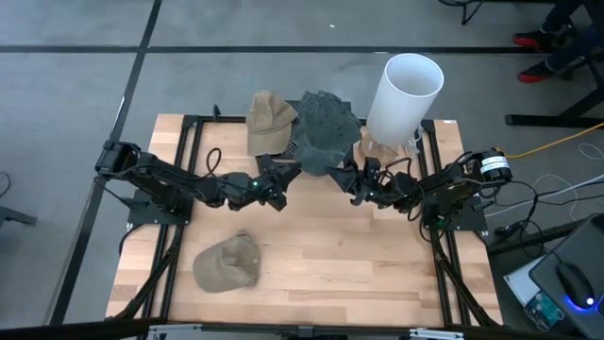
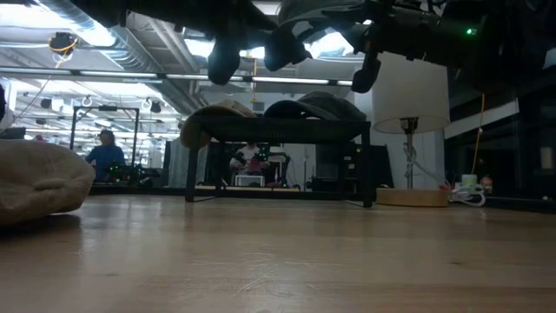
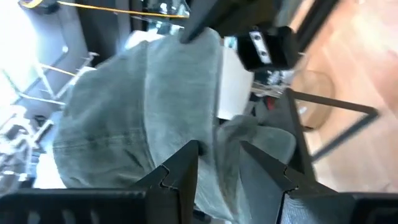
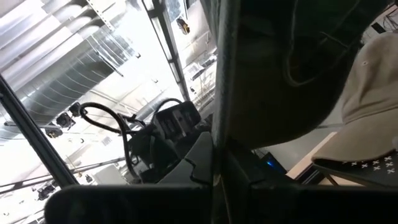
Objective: Pick & Place hat
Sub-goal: Stack the dark green cap on top of the other dark green cap on the shelf
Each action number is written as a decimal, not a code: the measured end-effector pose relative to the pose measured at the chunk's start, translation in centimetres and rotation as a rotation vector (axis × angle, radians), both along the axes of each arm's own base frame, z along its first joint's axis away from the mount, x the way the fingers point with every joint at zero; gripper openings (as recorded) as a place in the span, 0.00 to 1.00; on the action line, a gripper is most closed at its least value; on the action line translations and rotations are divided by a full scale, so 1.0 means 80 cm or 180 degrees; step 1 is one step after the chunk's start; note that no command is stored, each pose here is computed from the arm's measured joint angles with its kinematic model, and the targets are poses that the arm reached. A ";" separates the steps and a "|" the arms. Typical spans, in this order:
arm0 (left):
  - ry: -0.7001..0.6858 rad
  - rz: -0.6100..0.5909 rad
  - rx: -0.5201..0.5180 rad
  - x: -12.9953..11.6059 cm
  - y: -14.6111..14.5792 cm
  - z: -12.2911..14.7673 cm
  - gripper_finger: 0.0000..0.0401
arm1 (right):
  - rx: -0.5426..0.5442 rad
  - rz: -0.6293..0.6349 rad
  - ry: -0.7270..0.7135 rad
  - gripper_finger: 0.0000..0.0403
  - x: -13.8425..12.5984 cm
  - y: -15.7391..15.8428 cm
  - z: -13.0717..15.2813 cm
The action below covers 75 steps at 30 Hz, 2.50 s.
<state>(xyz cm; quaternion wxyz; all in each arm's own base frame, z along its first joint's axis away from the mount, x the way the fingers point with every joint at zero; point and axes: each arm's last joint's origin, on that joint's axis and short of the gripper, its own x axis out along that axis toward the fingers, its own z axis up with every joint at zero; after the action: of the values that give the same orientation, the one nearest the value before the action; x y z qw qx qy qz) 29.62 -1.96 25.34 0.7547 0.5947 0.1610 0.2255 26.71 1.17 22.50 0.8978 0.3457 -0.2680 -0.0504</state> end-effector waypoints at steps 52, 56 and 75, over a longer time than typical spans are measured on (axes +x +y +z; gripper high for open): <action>-0.0452 0.0570 0.0043 -0.006 0.003 0.020 0.01 | -0.1137 0.0932 0.1144 0.26 -0.006 0.016 -0.007; -0.0463 0.0608 -0.0009 -0.006 0.009 0.018 0.01 | -0.1479 0.1069 0.1643 0.26 -0.032 0.020 0.004; 0.0164 0.0718 -0.0121 0.020 0.049 0.043 0.01 | -0.2172 0.1202 0.3037 0.26 -0.095 0.027 -0.009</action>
<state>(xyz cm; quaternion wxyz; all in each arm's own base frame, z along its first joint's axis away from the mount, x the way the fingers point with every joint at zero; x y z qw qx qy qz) 31.19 1.96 28.77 0.7313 0.5640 0.2505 0.2905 19.13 3.37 21.74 0.9722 0.0198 0.2281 0.0489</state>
